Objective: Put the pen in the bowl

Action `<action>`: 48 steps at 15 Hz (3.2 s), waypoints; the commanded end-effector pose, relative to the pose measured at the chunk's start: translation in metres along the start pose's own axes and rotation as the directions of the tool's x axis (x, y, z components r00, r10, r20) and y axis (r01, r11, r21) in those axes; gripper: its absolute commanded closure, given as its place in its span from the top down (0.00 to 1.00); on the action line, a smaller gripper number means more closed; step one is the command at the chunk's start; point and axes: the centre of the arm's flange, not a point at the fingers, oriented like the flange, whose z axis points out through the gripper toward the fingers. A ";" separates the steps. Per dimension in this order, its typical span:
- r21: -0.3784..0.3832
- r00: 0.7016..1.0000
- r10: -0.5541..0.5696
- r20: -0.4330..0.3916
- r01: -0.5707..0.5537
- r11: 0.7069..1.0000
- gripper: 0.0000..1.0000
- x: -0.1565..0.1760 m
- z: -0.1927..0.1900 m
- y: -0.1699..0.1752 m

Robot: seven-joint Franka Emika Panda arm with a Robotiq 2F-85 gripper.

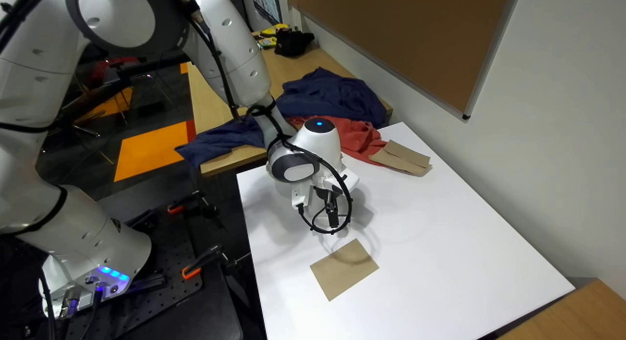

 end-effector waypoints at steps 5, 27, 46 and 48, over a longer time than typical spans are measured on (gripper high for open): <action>0.005 0.999 0.027 0.020 -0.027 1.000 1.00 0.007 0.012 0.004; 0.051 0.982 -0.184 0.042 0.181 0.982 0.03 -0.035 -0.042 -0.022; 0.151 0.604 -0.777 0.177 0.764 0.628 0.03 -0.143 -0.152 -0.108; 0.158 0.566 -0.799 0.204 0.786 0.597 0.03 -0.145 -0.148 -0.117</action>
